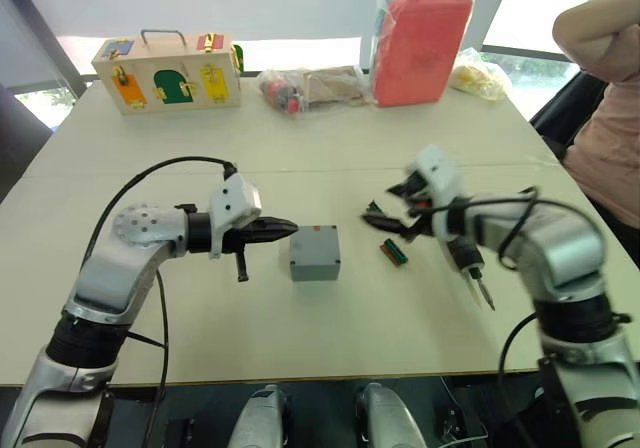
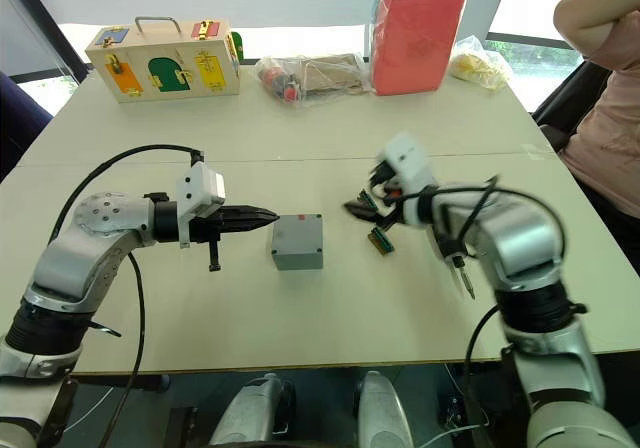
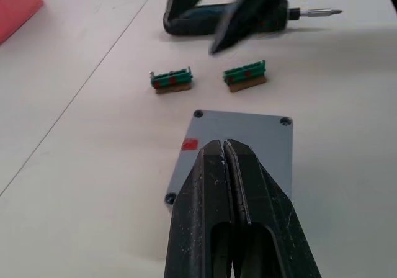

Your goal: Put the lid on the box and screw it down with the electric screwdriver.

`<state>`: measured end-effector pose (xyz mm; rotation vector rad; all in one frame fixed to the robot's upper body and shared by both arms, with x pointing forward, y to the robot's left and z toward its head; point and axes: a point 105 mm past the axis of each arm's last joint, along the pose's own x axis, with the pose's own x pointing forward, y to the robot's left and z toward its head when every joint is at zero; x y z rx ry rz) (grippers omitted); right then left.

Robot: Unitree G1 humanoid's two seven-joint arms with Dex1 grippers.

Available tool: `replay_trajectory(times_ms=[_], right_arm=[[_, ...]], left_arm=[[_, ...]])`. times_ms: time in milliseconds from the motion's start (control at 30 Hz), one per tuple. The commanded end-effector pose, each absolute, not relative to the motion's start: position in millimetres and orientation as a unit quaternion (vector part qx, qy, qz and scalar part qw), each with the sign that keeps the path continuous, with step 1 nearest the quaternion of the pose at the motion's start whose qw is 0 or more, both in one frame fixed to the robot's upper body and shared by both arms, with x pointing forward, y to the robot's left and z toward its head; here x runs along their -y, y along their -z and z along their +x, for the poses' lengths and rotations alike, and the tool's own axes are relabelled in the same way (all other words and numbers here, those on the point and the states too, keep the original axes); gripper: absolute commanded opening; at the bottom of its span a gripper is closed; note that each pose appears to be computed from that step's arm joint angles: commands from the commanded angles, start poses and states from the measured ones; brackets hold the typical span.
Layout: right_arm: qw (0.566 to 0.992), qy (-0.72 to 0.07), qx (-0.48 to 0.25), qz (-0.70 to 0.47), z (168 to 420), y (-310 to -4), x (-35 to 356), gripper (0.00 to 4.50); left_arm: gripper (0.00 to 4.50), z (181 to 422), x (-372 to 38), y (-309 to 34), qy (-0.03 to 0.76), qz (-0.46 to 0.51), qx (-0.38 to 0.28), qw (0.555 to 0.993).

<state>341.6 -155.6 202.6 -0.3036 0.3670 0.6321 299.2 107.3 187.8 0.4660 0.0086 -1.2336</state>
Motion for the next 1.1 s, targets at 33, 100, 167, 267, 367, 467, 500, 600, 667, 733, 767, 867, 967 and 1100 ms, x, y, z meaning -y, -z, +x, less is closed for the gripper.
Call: replay_trajectory(times_ms=[33,100,167,267,367,467,500,600,667,733,767,867,967,1100], right_arm=[[0.920,-0.263,-0.240,-0.162,331.5,-212.5,189.6,4.19],[0.910,-0.239,-0.300,-0.158,326.2,-204.4,209.3,4.19],[0.902,-0.218,-0.345,-0.139,325.2,-196.4,221.7,4.19],[0.892,-0.193,-0.386,-0.135,328.4,-184.9,237.0,4.19],[0.880,-0.190,-0.417,-0.129,331.3,-175.6,239.9,4.19],[0.871,-0.189,-0.435,-0.124,334.1,-168.7,245.5,4.19],[0.867,-0.186,-0.447,-0.117,334.9,-163.4,248.6,4.19],[0.847,-0.186,-0.486,-0.104,335.2,-144.8,246.0,4.19],[0.843,-0.188,-0.494,-0.103,337.7,-139.8,244.5,4.19],[0.839,-0.192,-0.498,-0.107,340.6,-135.9,242.4,4.19],[0.837,-0.194,-0.500,-0.109,341.9,-134.0,240.5,4.19],[0.834,-0.200,-0.501,-0.114,345.8,-131.1,235.7,3.55],[0.837,-0.200,-0.497,-0.114,350.1,-134.4,234.8,2.51],[0.845,-0.196,-0.484,-0.115,353.1,-146.3,235.7,1.82]], left_arm=[[0.00,294.7,-94.5,-206.3,0.593,0.222,0.037,0.773],[0.00,294.0,-91.4,-209.0,0.601,0.217,0.047,0.768],[0.00,294.3,-88.3,-208.7,0.605,0.214,0.052,0.765],[0.00,295.5,-82.5,-207.3,0.606,0.212,0.058,0.764],[0.00,294.6,-81.8,-206.8,0.608,0.208,0.062,0.764],[0.00,295.7,-76.5,-203.9,0.608,0.208,0.061,0.764],[0.00,296.1,-74.3,-202.2,0.609,0.208,0.061,0.763],[0.00,294.1,-77.1,-200.0,0.609,0.207,0.062,0.764],[0.00,293.4,-76.6,-200.8,0.608,0.206,0.064,0.764],[0.00,293.0,-76.3,-201.5,0.607,0.206,0.066,0.765],[0.00,293.0,-76.7,-201.7,0.605,0.206,0.066,0.766],[0.00,293.5,-77.0,-201.6,0.601,0.207,0.069,0.769],[0.00,293.9,-77.4,-201.4,0.596,0.207,0.069,0.772],[0.00,293.6,-80.6,-199.4,0.595,0.206,0.063,0.774]])
